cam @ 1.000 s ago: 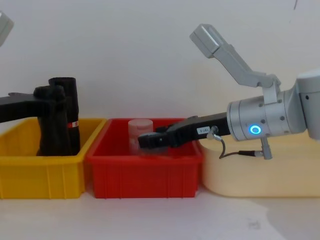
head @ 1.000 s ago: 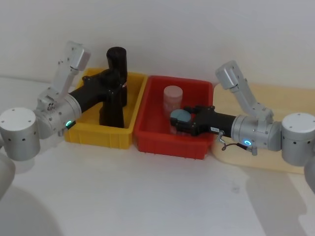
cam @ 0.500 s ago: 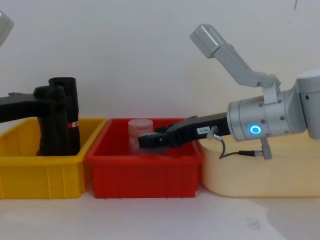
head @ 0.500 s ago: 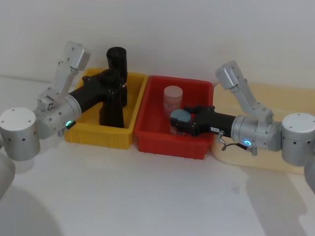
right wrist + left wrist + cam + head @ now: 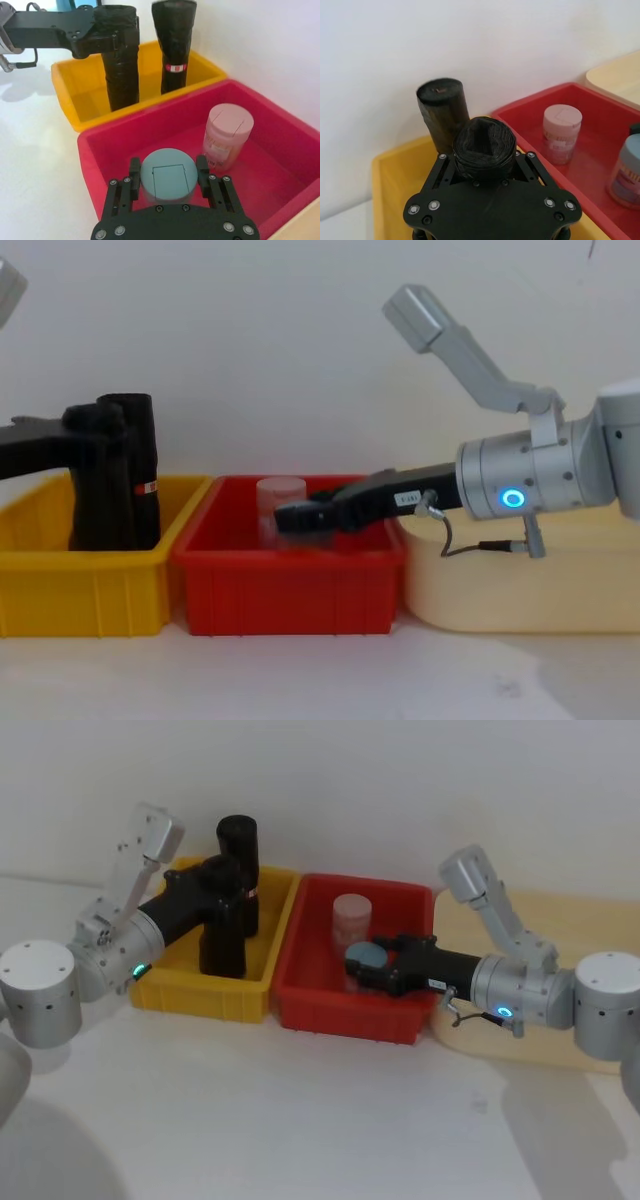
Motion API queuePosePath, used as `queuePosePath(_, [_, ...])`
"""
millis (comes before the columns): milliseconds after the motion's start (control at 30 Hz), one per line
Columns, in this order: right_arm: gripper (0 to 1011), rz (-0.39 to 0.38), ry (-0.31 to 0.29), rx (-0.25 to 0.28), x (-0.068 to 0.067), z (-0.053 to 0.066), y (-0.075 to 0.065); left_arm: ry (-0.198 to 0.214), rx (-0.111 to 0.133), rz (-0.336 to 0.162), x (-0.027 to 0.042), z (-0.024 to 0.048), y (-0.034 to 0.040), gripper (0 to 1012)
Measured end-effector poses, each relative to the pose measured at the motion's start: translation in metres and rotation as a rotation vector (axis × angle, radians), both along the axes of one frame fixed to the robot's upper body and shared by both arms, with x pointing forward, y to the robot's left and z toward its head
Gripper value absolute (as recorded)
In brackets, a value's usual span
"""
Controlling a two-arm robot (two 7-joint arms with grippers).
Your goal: Pick up the garbage bag with the one hand and transfer it to the other hand.
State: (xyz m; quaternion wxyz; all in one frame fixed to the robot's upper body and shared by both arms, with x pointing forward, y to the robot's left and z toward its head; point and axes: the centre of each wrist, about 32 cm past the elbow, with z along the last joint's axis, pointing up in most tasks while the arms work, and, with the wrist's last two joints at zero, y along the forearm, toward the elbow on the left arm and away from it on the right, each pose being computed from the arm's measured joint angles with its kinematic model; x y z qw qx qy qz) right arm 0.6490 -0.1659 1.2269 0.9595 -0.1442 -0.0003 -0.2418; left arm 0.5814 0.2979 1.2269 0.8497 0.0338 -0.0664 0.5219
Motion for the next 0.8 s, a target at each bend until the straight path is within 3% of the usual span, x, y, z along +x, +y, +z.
queuePosePath(133, [647,-0.001,-0.026,0.02,-0.003,0.007,-0.003,-0.025,0.009,0.009,-0.0019,0.0068,-0.0019,348])
queuePosePath(333, [647,-0.011,-0.081,0.059,-0.008,0.021,-0.008,-0.086,0.016,0.029,-0.0057,0.0264,-0.0068,348])
queuePosePath(467, [647,-0.03,-0.137,0.091,-0.014,0.036,-0.015,-0.128,0.009,0.031,-0.007,0.0431,-0.0112,348])
queuePosePath(567, [647,-0.05,-0.176,0.108,-0.019,0.046,-0.021,-0.172,-0.003,0.021,-0.0064,0.0615,-0.0161,348])
queuePosePath(600, [647,-0.057,-0.191,0.112,-0.02,0.05,-0.024,-0.172,-0.003,0.021,-0.0064,0.0615,-0.0161,348])
queuePosePath(700, [647,-0.092,-0.238,0.123,-0.027,0.062,-0.033,-0.209,-0.022,-0.001,-0.0041,0.0781,-0.0213,348])
queuePosePath(800, [647,-0.114,-0.265,0.126,-0.032,0.07,-0.04,-0.232,-0.038,-0.026,-0.0008,0.0902,-0.0259,348])
